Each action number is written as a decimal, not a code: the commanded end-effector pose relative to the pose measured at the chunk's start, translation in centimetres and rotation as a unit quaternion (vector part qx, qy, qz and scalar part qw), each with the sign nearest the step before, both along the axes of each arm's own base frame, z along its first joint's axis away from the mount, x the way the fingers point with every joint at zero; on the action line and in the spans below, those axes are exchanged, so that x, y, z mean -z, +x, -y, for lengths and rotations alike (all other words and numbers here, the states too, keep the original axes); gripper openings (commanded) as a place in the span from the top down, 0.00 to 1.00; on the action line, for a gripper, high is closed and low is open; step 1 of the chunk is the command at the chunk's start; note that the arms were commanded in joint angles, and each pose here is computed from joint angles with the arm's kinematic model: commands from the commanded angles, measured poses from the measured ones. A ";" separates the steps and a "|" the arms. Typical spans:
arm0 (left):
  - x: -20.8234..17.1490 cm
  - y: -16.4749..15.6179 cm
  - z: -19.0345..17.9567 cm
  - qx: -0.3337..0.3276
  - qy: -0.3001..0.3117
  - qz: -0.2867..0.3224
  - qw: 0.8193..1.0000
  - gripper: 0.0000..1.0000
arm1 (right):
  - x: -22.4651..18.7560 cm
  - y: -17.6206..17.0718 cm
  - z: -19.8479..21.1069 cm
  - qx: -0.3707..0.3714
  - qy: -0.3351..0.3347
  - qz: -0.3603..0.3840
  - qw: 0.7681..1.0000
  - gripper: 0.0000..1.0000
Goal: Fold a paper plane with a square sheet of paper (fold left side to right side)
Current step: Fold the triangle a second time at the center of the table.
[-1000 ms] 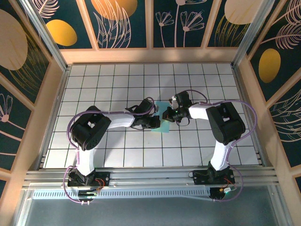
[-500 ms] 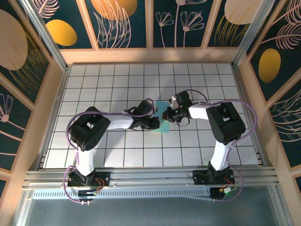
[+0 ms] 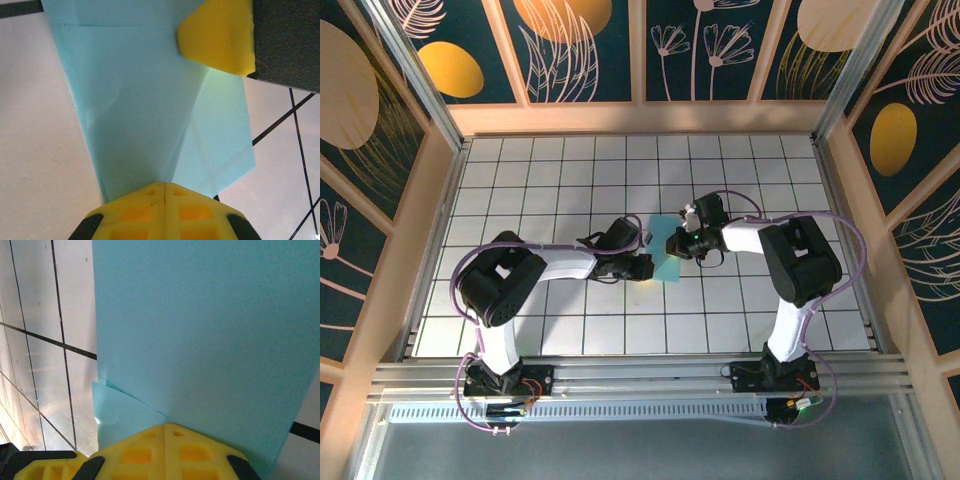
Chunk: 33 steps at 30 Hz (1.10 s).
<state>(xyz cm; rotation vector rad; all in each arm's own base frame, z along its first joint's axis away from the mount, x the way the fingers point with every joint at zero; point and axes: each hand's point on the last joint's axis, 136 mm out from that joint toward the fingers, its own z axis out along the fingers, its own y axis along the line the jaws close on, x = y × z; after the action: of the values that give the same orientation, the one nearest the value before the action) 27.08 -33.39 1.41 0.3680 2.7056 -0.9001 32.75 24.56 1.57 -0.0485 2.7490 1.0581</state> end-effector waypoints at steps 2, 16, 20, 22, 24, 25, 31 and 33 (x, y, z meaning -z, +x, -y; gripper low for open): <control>2.4 -2.6 -2.9 0.001 0.052 -0.046 0.998 0.96 | 3.7 -1.1 3.3 0.024 -0.077 -0.046 0.996 1.00; 2.6 -3.6 -4.3 -0.020 0.052 -0.048 0.997 0.97 | 3.0 -0.6 2.7 0.020 -0.064 -0.040 0.997 1.00; 1.4 -3.2 -4.2 -0.031 0.040 -0.035 0.998 0.97 | 1.5 0.1 1.9 0.015 -0.044 -0.026 0.999 1.00; 0.0 -2.5 -4.2 -0.042 0.029 -0.021 0.999 0.96 | 0.0 0.8 1.4 0.012 -0.029 -0.010 0.999 1.00; -1.8 -1.5 -4.4 -0.059 0.005 -0.007 0.998 0.90 | -1.7 1.5 0.8 0.010 -0.012 0.009 1.000 1.00; -2.8 -0.7 -4.5 -0.072 -0.013 -0.001 0.997 0.86 | -2.8 1.9 0.6 0.010 -0.004 0.022 1.000 1.00; -5.8 2.9 -4.7 -0.103 -0.093 0.016 0.990 0.66 | -7.6 4.1 0.6 0.026 0.014 0.104 0.994 0.77; -5.9 3.8 -3.9 -0.097 -0.102 0.016 0.990 0.63 | -8.7 4.8 1.2 0.040 0.014 0.129 0.991 0.67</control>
<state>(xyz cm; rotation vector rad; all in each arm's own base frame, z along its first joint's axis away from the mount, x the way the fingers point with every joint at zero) 30.02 -27.82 6.27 0.0519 2.5743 -0.9902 35.25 23.97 6.67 -0.0563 2.6226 1.0335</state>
